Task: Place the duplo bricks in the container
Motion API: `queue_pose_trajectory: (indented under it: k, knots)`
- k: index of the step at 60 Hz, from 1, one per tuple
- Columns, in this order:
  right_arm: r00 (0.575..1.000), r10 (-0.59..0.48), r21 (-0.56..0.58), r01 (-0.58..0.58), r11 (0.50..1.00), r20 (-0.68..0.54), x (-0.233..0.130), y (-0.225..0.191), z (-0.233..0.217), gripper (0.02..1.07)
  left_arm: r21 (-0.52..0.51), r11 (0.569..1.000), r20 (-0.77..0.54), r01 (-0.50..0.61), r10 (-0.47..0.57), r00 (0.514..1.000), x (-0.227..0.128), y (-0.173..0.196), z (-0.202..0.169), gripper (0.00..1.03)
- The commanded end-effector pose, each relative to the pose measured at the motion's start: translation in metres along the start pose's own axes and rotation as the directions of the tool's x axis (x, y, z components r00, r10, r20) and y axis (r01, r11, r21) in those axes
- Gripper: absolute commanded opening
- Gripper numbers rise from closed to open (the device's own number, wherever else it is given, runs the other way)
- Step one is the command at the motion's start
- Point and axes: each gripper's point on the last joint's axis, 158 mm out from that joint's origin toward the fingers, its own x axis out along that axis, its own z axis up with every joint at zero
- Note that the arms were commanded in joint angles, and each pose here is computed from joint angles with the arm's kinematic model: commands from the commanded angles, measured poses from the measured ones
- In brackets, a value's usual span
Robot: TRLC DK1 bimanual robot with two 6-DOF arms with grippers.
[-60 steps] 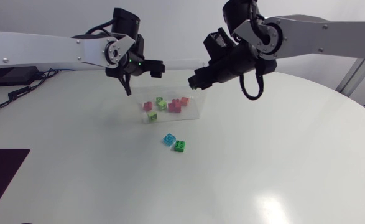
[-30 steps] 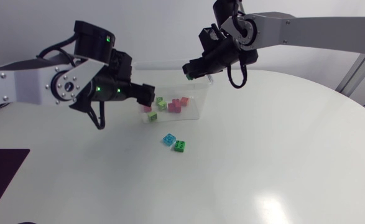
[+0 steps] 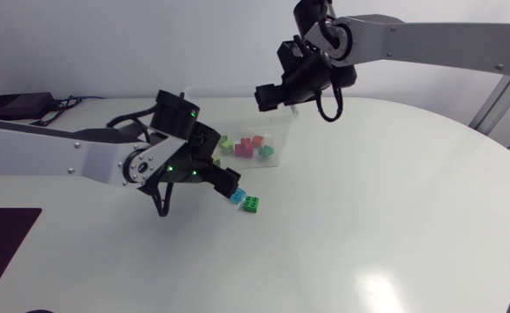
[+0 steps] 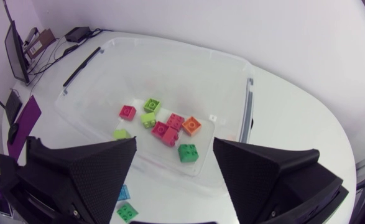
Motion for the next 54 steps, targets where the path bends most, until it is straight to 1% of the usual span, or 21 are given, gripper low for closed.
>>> queue_pose_trajectory:
  k: [1, 9, 21, 33, 42, 54]
  knots:
    - [0.999, -0.004, -0.008, 0.004, 1.000, 0.035, -0.030, 0.004, -0.002, 1.03, 0.036, 0.999, -0.029, 0.027, -0.026, 0.999, 0.018, -0.006, -0.008, 0.99]
    - [1.000, 0.014, -0.035, -0.013, 0.999, 0.022, -0.054, 0.014, -0.029, 1.03, 0.045, 0.998, -0.056, 0.046, -0.044, 0.997, 0.034, -0.008, -0.011, 0.99]
    - [0.996, 0.076, -0.072, -0.079, 0.994, -0.044, -0.073, 0.037, -0.083, 1.03, 0.055, 0.996, -0.105, 0.067, -0.061, 0.993, 0.050, -0.012, -0.008, 0.98]
    - [0.989, 0.107, -0.068, -0.114, 0.991, -0.099, -0.073, 0.043, -0.136, 1.03, 0.077, 0.993, -0.179, 0.091, -0.076, 0.981, 0.060, -0.018, -0.015, 0.98]
    - [0.985, 0.127, -0.054, -0.134, 0.989, -0.119, -0.074, 0.042, -0.156, 1.03, 0.091, 0.990, -0.225, 0.111, -0.089, 0.970, 0.063, -0.025, -0.023, 0.96]
    - [0.978, 0.150, -0.049, -0.159, 0.986, -0.147, -0.076, 0.046, -0.178, 1.03, 0.096, 0.989, -0.251, 0.115, -0.088, 0.964, 0.067, -0.022, -0.025, 0.92]
